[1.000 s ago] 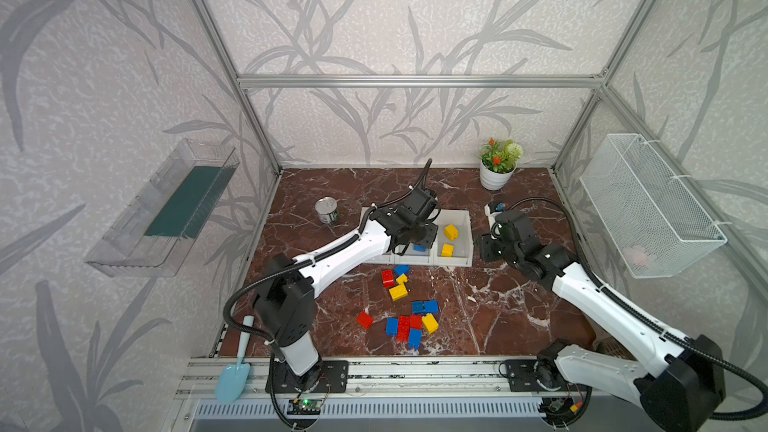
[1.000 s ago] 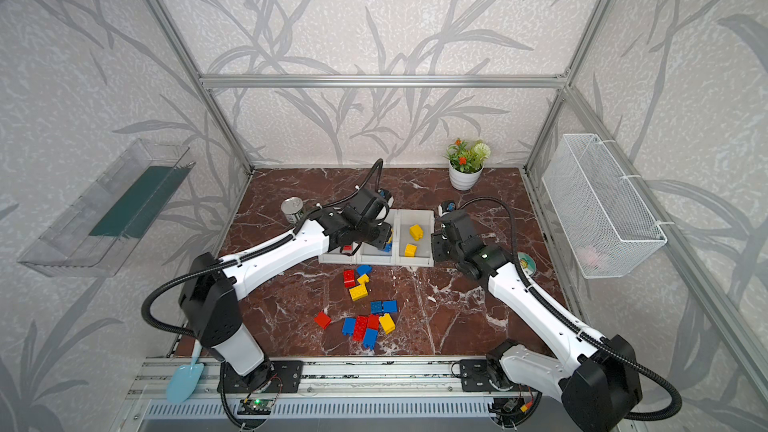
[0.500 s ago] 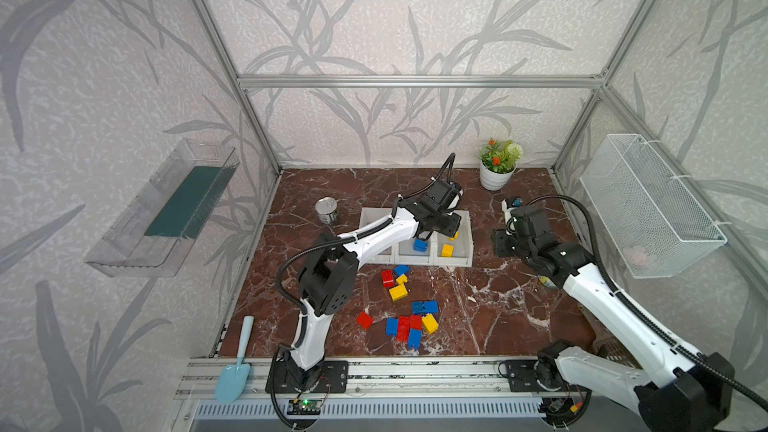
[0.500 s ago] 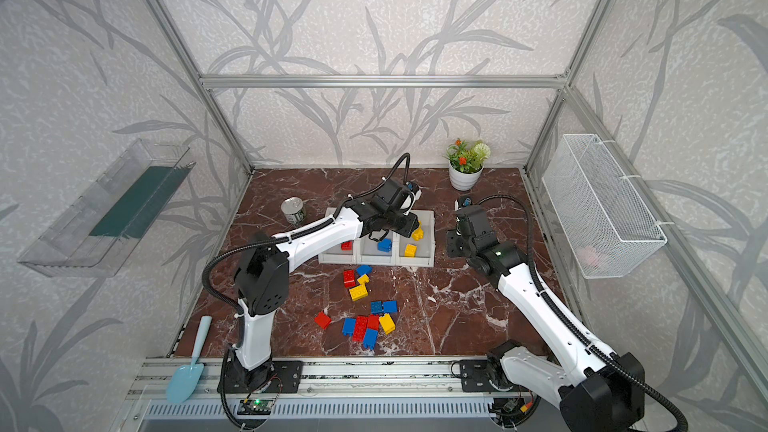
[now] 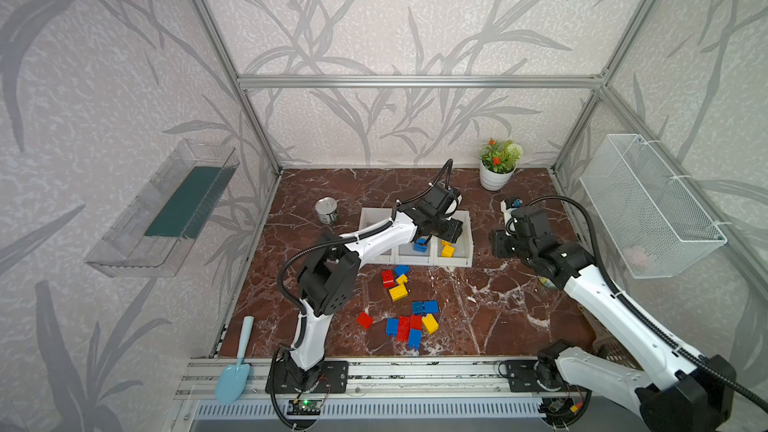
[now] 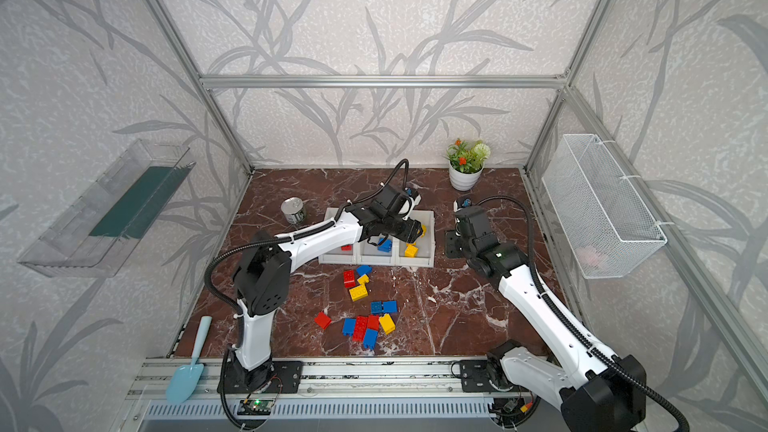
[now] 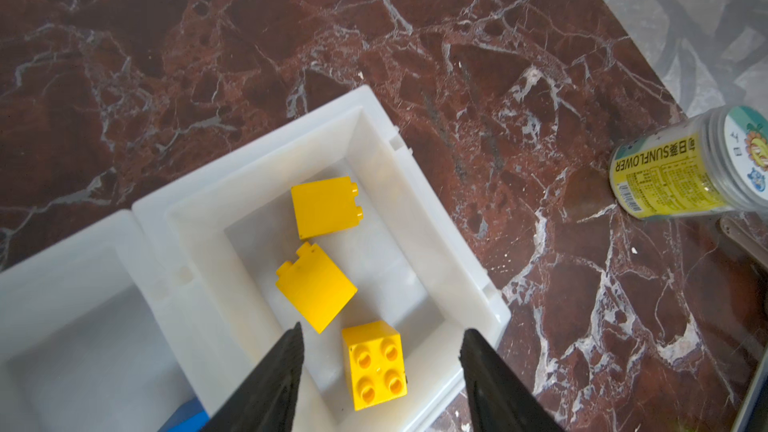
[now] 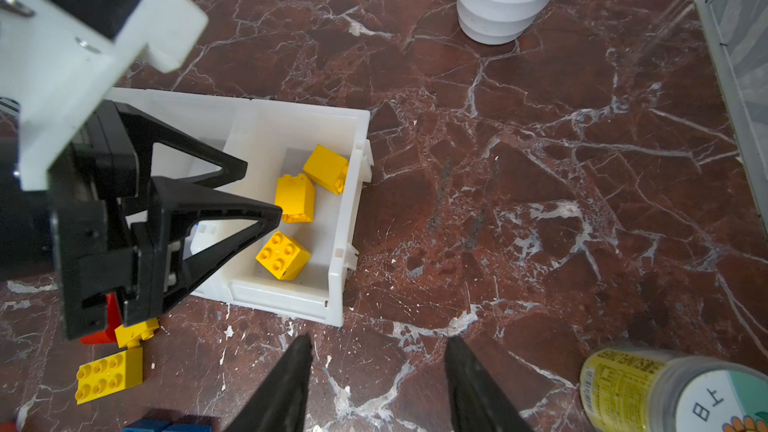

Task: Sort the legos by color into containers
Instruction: 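Release the yellow brick into the compartment holding the yellow bricks, then grasp a red brick in the pile with the right gripper while the left arm withdraws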

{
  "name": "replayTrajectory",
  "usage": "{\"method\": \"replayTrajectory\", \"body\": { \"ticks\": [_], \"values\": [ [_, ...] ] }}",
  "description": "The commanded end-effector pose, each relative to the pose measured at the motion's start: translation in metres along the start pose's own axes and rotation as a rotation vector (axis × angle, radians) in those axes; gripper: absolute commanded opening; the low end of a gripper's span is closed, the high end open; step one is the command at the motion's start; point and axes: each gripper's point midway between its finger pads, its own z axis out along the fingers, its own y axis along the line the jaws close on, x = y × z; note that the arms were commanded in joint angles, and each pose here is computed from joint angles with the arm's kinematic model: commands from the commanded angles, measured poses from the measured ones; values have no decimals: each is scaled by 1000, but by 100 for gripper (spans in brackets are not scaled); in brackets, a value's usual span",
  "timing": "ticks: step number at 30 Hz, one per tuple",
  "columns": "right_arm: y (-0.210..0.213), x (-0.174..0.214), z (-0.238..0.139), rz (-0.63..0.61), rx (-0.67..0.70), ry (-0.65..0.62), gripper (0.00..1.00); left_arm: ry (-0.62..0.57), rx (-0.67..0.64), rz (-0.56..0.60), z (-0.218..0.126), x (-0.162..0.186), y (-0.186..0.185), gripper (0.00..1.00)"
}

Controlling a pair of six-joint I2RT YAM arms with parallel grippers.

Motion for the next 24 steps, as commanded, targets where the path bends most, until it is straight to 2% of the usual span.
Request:
{"method": "replayTrajectory", "body": {
  "ticks": [1, 5, 8, 11, 19, 24],
  "values": [
    [6, 1, 1, -6, -40, -1, 53, -129, -1, -18, -35, -28, 2, 63],
    [24, 7, 5, -83, -110, 29, 53, -211, -29, -60, -60, -36, 21, 63],
    [49, 13, 6, -240, -139, 47, 53, -251, -78, -87, -80, -36, 41, 63],
    [87, 28, 8, -420, -226, 82, 53, -283, -155, -126, -102, -34, 70, 64],
    [183, 88, 5, -701, -550, 184, 57, -389, -330, -276, -161, -16, 146, 65],
    [220, 136, 2, -873, -646, 304, 61, -414, -409, -389, -187, 8, 187, 66]
  ]
}}
